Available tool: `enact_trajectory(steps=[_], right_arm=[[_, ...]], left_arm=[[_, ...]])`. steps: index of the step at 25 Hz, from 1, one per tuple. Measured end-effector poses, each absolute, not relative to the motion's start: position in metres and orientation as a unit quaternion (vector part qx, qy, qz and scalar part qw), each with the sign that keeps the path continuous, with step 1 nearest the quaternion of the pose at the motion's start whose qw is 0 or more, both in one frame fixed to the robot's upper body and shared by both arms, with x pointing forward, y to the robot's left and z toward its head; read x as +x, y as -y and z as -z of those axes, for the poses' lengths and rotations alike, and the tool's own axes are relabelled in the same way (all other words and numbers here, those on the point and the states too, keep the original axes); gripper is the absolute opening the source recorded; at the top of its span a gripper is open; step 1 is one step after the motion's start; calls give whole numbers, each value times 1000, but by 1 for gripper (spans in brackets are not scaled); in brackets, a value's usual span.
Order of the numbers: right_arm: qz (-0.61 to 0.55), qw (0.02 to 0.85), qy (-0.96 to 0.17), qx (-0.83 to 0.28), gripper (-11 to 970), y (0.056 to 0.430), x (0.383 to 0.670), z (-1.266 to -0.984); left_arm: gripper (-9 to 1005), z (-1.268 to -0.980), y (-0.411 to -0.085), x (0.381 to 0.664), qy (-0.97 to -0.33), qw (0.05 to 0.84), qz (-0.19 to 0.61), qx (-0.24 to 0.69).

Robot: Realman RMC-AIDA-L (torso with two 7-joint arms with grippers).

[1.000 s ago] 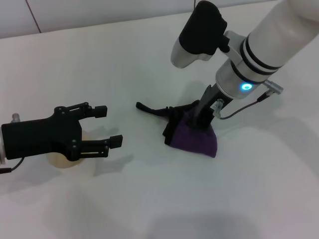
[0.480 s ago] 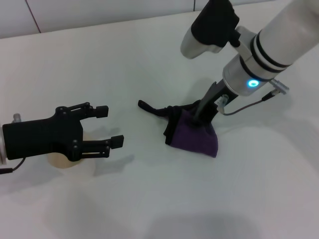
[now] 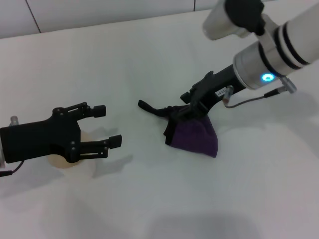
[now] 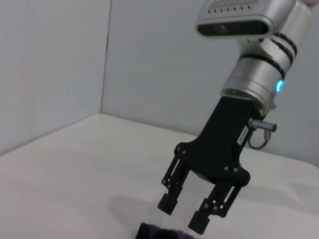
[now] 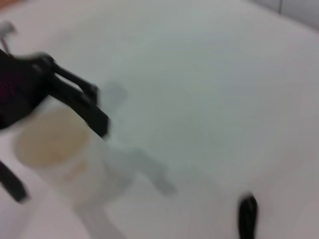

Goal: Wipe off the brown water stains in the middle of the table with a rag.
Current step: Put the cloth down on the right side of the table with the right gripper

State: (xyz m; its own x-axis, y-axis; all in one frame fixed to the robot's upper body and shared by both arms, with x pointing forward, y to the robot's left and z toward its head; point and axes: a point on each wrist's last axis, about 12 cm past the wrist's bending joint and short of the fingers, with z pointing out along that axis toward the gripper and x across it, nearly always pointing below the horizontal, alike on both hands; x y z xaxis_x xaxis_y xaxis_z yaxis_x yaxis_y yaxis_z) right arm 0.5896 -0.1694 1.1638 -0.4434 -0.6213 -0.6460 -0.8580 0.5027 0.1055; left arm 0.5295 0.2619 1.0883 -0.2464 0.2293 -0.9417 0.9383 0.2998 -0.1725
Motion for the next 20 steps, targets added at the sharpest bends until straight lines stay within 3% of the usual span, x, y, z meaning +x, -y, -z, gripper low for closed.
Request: enact_trajectory(steps=[6, 14, 20], right_arm=[[-284, 351, -772, -448, 521, 192, 580, -1161], [-285, 379, -759, -447, 518, 206, 573, -1137], [-293, 412, -740, -444, 516, 222, 563, -1130]], left_arm=[[888, -1086, -263, 527, -666, 457, 410, 423], [888, -1082, -269, 518, -665, 472, 418, 400], [888, -1082, -294, 506, -676, 476, 422, 372]])
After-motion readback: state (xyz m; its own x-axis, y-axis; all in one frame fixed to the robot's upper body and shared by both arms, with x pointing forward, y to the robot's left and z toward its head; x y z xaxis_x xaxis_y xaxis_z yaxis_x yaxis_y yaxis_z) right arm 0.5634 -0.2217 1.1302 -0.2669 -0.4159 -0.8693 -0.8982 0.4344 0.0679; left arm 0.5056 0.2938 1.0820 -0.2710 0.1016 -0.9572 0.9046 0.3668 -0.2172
